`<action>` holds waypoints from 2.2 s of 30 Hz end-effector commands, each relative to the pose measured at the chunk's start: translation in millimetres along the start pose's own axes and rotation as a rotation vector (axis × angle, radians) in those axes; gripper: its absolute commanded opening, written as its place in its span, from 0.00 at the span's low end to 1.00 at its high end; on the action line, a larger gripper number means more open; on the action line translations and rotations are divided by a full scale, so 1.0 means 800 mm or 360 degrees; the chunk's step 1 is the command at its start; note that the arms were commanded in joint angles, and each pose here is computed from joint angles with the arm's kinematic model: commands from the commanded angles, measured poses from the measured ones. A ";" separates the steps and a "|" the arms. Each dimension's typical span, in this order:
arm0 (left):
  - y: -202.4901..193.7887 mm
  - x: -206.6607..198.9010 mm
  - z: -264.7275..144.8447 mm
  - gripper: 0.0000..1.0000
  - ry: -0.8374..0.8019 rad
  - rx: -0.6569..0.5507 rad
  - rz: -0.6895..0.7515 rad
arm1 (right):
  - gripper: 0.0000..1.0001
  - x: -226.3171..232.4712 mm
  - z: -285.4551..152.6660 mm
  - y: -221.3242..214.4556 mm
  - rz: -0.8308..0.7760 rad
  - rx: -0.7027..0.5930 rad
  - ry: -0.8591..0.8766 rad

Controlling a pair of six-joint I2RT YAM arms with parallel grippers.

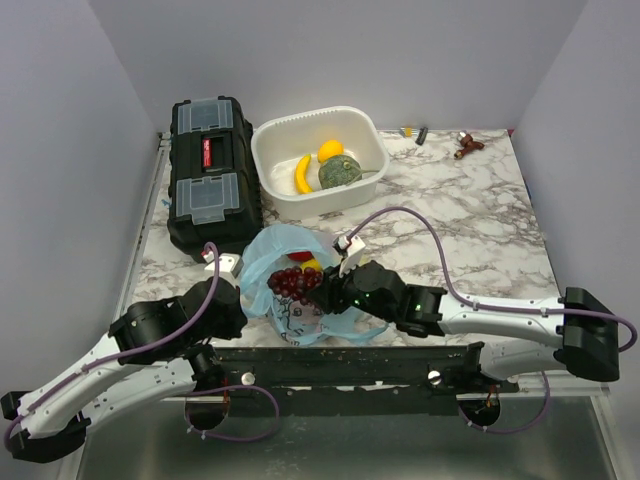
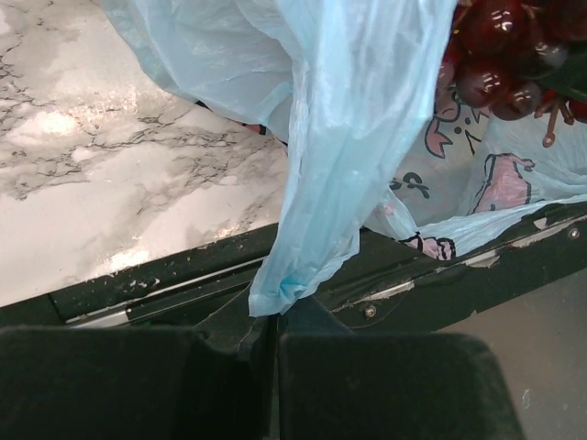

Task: Take the fake fruits out of the plastic bag
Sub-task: Take out the fake fruit from the plastic bag, then place the fake fruit in the bin.

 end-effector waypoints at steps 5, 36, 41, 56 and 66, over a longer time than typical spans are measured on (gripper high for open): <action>0.000 0.004 0.002 0.00 0.0048 -0.0005 0.0002 | 0.01 0.042 -0.034 0.042 -0.0004 -0.0034 0.0198; 0.000 0.006 0.000 0.00 0.0057 -0.0030 -0.0022 | 0.00 0.109 -0.033 0.217 -0.0316 -0.0525 -0.0020; 0.000 0.006 -0.001 0.00 0.0048 -0.0039 -0.0021 | 0.01 0.087 0.014 0.265 -0.0199 -0.0624 -0.0102; 0.000 0.008 -0.006 0.00 0.0021 -0.0088 -0.0040 | 0.01 -0.016 0.129 0.405 -0.0032 -0.0930 -0.0298; 0.000 0.009 -0.008 0.00 0.0008 -0.0113 -0.0053 | 0.01 -0.092 0.245 0.402 -0.0134 -0.0859 -0.0450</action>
Point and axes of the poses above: each gripper's point midway between its finger pads, its own z axis out along the fingers, its own x axis along the line the jaws close on, y = z × x, the point moved 7 cm from there along -z, back along the fingers, and after that the axes turned 12 degrees about z, right-handed, at the moved point
